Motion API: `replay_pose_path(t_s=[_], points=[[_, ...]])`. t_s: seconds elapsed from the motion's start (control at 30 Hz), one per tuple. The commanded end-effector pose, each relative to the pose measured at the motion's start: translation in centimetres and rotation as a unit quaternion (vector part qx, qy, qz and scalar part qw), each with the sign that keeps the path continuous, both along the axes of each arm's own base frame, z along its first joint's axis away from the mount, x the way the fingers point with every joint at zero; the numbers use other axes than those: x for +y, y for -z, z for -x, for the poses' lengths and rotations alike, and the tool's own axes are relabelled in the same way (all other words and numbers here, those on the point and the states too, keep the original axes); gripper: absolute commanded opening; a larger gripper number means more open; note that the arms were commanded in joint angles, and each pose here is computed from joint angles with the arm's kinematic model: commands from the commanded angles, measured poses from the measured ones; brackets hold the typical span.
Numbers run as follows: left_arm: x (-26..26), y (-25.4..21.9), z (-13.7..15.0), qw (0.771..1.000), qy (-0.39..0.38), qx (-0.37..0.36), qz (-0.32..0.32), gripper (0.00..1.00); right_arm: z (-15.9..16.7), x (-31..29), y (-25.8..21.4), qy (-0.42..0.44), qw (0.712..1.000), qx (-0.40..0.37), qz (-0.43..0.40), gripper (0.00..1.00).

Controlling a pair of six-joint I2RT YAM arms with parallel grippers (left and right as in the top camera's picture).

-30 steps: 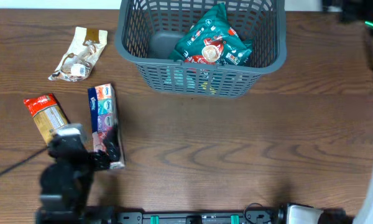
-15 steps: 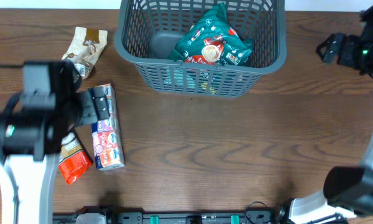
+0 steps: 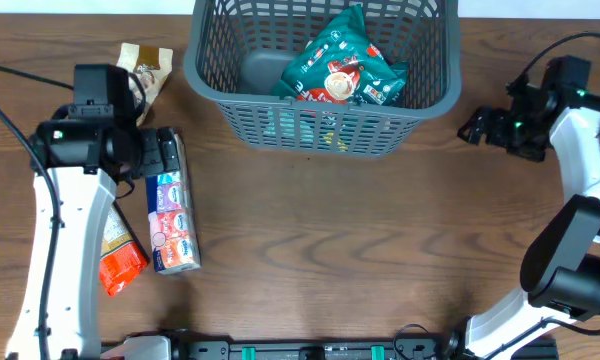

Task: Pack container
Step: 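Grasp the Kleenex tissue pack with left gripper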

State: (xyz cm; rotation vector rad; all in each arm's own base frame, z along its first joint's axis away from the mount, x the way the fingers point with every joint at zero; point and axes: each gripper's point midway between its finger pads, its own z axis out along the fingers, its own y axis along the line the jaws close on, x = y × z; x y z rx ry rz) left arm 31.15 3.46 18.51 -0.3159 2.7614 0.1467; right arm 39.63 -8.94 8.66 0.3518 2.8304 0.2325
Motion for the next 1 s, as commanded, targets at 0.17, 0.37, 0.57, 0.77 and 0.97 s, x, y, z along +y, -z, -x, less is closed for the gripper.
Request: replay_pose_path(t_s=[0.17, 0.37, 0.57, 0.77, 0.97], points=[[1.6, 7.3, 1.1, 0.999, 0.024, 0.041, -0.005, 0.99, 0.3, 0.4, 0.3, 0.003, 1.000, 0.004, -0.004, 0.99], [1.3, 12.0, 1.4, 0.995, 0.030, 0.096, 0.009, 0.99, 0.2, 0.9, 0.3, -0.007, 1.000, 0.003, -0.003, 0.99], [1.2, 15.5, 1.1, 0.990, 0.030, 0.137, 0.016, 0.99, 0.1, 1.3, 0.3, -0.016, 1.000, 0.003, -0.001, 0.99], [1.3, 17.3, 1.1, 0.987, 0.030, 0.156, 0.019, 0.99, 0.0, 1.3, 0.3, -0.017, 1.000, 0.001, -0.001, 0.99], [1.2, 19.4, 1.4, 0.983, 0.030, 0.181, 0.022, 1.00, -0.2, 1.2, 0.3, -0.017, 1.000, -0.003, 0.000, 0.99]])
